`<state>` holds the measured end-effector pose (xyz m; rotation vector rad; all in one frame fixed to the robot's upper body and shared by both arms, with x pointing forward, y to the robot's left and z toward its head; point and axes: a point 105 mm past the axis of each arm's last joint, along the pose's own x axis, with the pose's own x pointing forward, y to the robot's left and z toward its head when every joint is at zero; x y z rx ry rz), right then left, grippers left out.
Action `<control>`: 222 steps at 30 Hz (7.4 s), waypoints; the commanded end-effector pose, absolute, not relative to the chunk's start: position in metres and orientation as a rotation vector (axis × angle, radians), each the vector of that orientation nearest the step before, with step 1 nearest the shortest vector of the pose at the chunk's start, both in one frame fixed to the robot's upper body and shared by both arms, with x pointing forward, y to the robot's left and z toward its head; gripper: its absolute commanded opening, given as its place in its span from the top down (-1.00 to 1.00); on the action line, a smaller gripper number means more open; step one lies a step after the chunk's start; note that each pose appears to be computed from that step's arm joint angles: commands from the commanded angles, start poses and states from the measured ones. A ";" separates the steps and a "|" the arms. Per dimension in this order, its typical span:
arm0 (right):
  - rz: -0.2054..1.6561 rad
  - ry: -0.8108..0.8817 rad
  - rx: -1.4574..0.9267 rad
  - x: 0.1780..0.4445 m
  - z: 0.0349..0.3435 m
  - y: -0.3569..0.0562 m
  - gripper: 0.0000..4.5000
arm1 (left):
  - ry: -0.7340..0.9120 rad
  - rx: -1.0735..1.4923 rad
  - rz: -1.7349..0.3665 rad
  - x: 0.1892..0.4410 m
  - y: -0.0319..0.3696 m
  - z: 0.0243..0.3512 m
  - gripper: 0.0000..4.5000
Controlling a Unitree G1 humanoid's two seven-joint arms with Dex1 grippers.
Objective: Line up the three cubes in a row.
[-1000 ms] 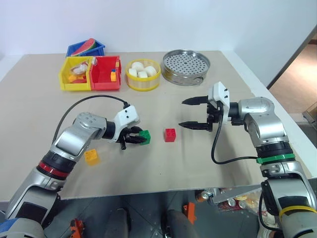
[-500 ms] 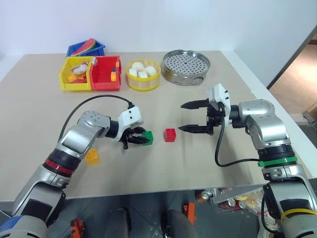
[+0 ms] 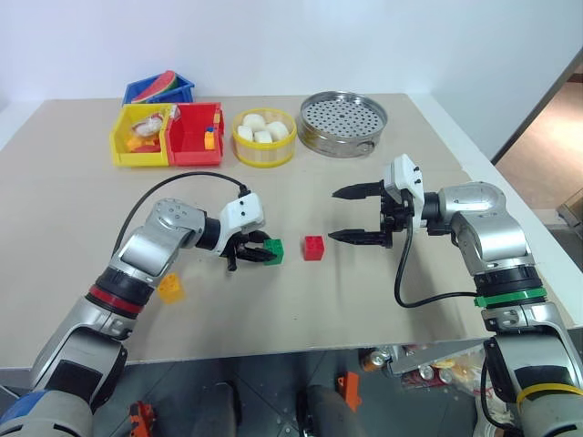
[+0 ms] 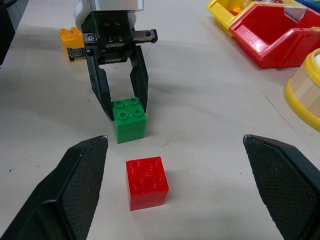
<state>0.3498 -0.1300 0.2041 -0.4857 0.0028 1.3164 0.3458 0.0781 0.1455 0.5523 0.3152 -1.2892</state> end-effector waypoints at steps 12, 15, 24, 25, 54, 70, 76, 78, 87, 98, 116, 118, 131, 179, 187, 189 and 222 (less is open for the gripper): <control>1.301 -0.033 -0.513 0.348 0.213 -0.134 -1.00 | 0.308 0.575 -1.297 0.347 0.081 0.153 -0.14; 1.305 -0.034 -0.502 0.348 0.214 -0.134 -1.00 | 0.301 0.579 -1.302 0.346 0.081 0.156 -0.57; 1.325 -0.039 -0.481 0.345 0.215 -0.129 -1.00 | 0.228 0.648 -1.284 0.342 0.089 0.180 -0.99; 1.325 -0.039 -0.482 0.345 0.216 -0.129 -1.00 | 0.219 0.641 -1.274 0.340 0.092 0.186 -0.99; 1.407 -0.010 -0.529 0.355 0.208 -0.121 -1.00 | -0.163 0.208 -0.187 0.255 0.199 0.189 -0.99; 1.401 0.013 -0.552 0.356 0.205 -0.127 -1.00 | -0.035 0.099 -0.122 0.231 0.192 0.144 -0.99; 1.393 0.014 -0.551 0.355 0.205 -0.130 -1.00 | -0.007 0.060 -0.068 0.228 0.196 0.134 -0.99; 1.392 0.019 -0.549 0.354 0.204 -0.131 -1.00 | 0.008 0.046 -0.048 0.229 0.197 0.130 -0.99; 1.395 0.014 -0.538 0.354 0.203 -0.129 -1.00 | 0.059 -0.012 -0.039 0.233 0.195 0.117 -0.99; 1.390 0.013 -0.546 0.354 0.204 -0.129 -1.00 | 0.146 -0.046 -0.029 0.233 0.200 0.099 -0.99; 1.374 0.012 -0.549 0.355 0.203 -0.132 -1.00 | 0.158 -0.018 -0.083 0.243 0.198 0.091 0.25; 1.373 0.011 -0.550 0.355 0.203 -0.132 -1.00 | 0.159 -0.010 -0.090 0.243 0.198 0.091 0.25; 1.364 -0.001 -0.557 0.357 0.206 -0.131 -1.00 | 0.126 0.156 -0.283 0.259 0.204 0.093 0.25; 1.260 0.006 -0.560 0.347 0.213 -0.148 -1.00 | 0.137 0.409 -1.242 0.330 0.159 0.129 0.25; 1.327 0.010 -0.502 0.341 0.212 -0.140 -1.00 | 0.144 0.453 -1.277 0.321 0.159 0.120 0.25; 1.339 0.005 -0.501 0.340 0.212 -0.137 -1.00 | 0.139 0.455 -1.281 0.322 0.157 0.120 0.25; 1.436 -0.032 -0.488 0.341 0.208 -0.122 -1.00 | 0.226 0.535 -1.248 0.321 0.178 0.102 -0.09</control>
